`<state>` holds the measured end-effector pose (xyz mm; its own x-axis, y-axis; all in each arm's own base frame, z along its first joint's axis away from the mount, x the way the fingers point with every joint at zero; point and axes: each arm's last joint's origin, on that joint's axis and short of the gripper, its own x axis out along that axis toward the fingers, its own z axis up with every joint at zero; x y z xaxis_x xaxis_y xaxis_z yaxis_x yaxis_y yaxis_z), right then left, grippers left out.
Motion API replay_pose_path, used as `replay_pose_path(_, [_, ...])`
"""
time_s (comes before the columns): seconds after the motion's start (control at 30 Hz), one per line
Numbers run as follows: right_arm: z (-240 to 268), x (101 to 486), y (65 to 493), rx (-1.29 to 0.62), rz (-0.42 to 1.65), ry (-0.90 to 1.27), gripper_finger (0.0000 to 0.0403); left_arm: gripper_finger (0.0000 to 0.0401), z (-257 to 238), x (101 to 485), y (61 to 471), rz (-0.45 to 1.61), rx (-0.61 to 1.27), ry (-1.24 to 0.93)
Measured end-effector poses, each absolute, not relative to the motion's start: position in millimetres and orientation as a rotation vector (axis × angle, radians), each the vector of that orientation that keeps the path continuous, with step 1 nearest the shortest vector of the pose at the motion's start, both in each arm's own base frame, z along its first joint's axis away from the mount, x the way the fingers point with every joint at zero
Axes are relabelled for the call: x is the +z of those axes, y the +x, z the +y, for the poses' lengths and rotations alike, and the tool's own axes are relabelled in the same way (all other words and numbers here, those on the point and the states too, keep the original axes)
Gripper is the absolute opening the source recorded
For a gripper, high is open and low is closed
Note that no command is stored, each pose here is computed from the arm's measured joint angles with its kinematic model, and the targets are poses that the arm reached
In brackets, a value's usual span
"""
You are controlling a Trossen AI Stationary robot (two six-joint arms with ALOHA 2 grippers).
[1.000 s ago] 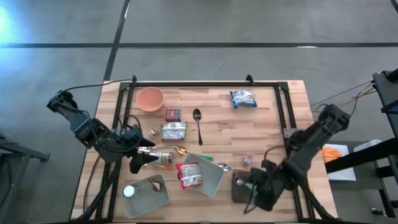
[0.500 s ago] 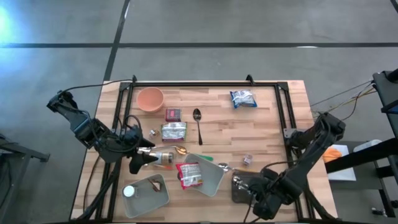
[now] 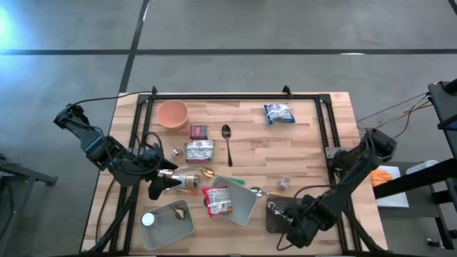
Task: Pick & Place Food Item
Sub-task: Put the light blue spoon into the black bin
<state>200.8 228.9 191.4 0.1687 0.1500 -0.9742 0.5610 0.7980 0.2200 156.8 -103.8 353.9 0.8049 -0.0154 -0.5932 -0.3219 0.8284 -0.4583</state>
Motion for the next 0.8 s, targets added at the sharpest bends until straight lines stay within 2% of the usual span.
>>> replay_pose_path(0.27, [212,175,199,-0.313,1.439,0.674,0.0039,0.0340,-104,354,157,0.620,0.174,-0.583])
replay_pose_path(0.8, [198,156,192,-0.295,1.476,0.538,0.0039,0.0340,-104,354,157,0.619,0.176,-0.588])
